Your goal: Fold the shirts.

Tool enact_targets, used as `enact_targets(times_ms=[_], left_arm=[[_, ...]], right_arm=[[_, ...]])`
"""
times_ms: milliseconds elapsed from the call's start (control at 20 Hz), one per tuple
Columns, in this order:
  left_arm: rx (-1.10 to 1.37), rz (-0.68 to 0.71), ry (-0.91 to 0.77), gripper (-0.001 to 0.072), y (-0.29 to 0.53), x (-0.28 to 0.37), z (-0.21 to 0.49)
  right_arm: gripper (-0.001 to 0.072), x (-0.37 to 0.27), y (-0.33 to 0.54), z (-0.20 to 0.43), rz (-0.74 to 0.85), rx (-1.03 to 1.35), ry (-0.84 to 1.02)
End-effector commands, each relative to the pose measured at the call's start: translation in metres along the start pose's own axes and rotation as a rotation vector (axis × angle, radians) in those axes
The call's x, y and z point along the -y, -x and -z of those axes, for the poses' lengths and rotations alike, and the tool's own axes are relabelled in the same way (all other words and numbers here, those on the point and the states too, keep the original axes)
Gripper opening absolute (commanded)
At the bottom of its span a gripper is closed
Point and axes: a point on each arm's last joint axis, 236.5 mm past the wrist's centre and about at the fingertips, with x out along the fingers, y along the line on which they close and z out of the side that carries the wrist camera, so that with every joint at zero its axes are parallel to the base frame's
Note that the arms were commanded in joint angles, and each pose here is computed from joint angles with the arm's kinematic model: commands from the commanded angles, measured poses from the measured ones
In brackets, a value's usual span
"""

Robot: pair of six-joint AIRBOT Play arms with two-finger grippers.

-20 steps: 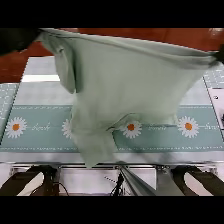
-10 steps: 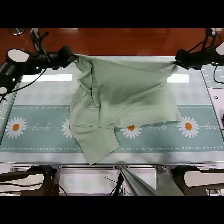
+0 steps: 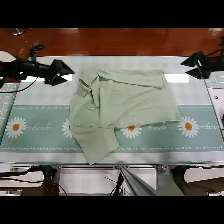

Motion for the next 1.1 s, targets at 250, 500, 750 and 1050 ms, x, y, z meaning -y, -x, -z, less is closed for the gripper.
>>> enact_targets(times_ms=[250, 500, 750, 1050], left_arm=[[-0.128, -0.064, 0.272, 0.0701, 0.010, -0.091, 0.163], [-0.113, -0.037, 0.406, 0.0702, -0.015, -0.107, 0.199], [-0.057, -0.001, 0.440, 0.0700, -0.040, -0.097, 0.195], [0.029, -0.040, 0.305, 0.0664, -0.078, -0.070, 0.178]], right_arm=[[0.0622, 0.021, 0.028, 0.113, -0.039, -0.005, 0.029], [0.0622, -0.001, 0.020, 0.150, -0.156, 0.023, 0.004], [0.0622, 0.000, 0.019, 0.155, -0.157, 0.005, 0.007], [0.0622, 0.004, 0.018, 0.158, -0.138, -0.010, -0.007]])
